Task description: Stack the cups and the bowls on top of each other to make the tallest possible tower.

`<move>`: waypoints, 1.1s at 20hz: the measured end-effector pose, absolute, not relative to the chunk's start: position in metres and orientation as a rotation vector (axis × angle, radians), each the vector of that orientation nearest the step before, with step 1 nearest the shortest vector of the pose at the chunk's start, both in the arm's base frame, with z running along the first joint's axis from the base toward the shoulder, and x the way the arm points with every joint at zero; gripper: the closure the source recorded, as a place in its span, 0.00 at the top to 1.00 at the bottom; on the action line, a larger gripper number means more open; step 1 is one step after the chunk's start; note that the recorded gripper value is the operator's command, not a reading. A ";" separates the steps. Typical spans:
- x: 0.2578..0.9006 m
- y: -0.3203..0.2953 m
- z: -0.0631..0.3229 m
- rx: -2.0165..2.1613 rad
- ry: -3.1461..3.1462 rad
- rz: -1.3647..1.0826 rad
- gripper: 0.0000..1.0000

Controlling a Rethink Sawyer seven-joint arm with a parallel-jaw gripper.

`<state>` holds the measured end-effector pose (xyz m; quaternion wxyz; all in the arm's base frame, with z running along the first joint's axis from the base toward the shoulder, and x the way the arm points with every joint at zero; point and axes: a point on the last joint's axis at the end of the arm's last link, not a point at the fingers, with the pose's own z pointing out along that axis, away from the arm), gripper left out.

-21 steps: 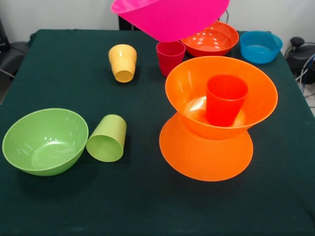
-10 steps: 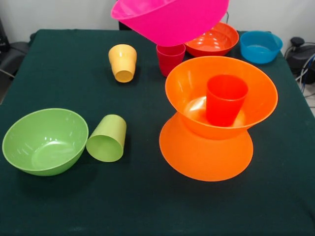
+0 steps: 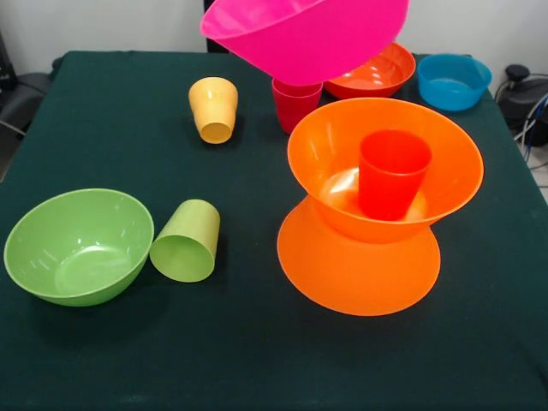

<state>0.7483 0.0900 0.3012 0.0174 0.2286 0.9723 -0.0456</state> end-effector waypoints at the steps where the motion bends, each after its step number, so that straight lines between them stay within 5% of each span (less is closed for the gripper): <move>1: 0.749 0.091 0.301 0.708 3.021 -0.141 0.00; 22: 0.765 0.106 0.287 0.682 3.021 -0.125 0.00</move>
